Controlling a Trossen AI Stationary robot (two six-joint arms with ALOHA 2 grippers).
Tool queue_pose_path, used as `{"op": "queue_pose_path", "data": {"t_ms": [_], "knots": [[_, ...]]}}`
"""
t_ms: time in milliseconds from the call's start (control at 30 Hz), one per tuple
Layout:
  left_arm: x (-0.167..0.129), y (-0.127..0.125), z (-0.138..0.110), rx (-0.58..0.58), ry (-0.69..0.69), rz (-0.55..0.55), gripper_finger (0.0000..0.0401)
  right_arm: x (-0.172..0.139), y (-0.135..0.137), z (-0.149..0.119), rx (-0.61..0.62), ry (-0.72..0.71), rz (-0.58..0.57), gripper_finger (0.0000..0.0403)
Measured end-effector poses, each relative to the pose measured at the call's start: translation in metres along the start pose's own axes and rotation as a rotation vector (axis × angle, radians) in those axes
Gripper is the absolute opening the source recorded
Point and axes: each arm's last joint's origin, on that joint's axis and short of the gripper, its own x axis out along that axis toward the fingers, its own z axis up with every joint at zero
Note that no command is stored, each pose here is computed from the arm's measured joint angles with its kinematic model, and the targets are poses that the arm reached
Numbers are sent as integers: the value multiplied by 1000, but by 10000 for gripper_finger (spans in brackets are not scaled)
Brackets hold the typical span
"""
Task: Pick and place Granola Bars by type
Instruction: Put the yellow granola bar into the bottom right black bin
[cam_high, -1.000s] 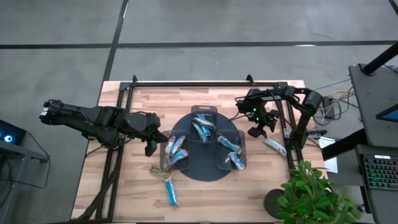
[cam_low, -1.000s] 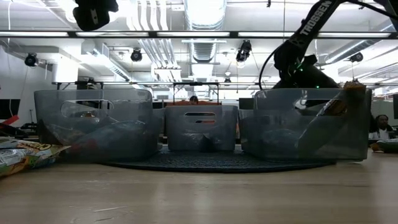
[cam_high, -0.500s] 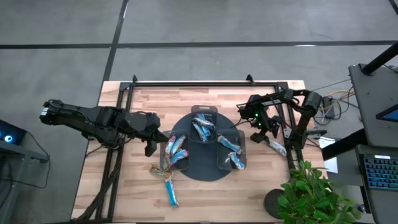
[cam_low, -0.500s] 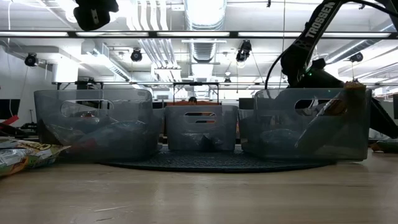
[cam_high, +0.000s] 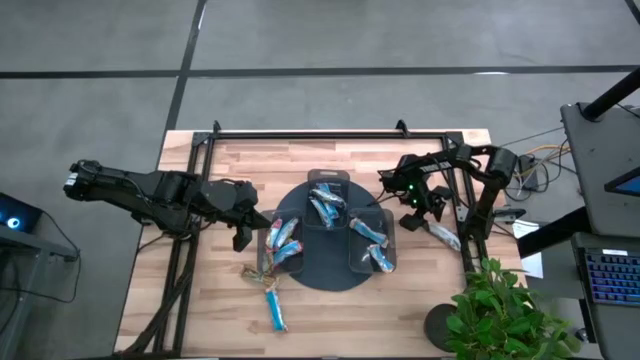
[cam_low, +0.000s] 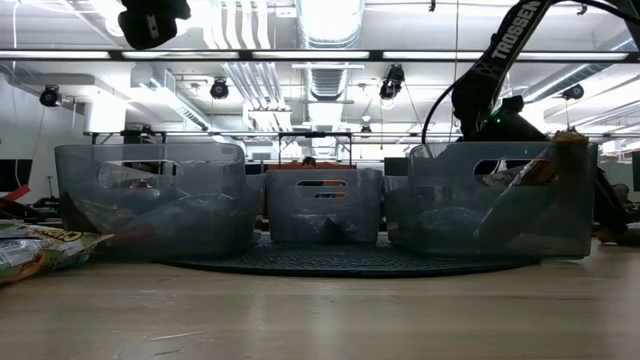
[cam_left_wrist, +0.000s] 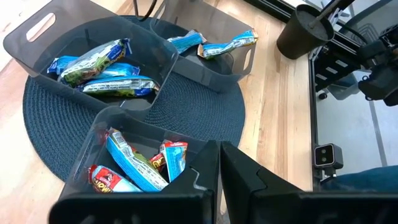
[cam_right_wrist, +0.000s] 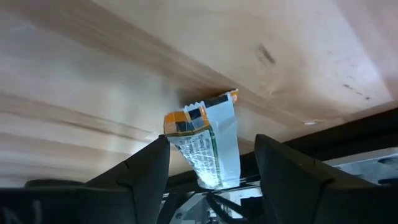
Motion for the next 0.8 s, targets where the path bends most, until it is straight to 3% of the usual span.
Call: {"op": "queue_pose_path", "data": {"t_ms": [800], "knots": [[0,0,0,0,2,-3,0,17,5,-7,-26,18,-61,210]]}}
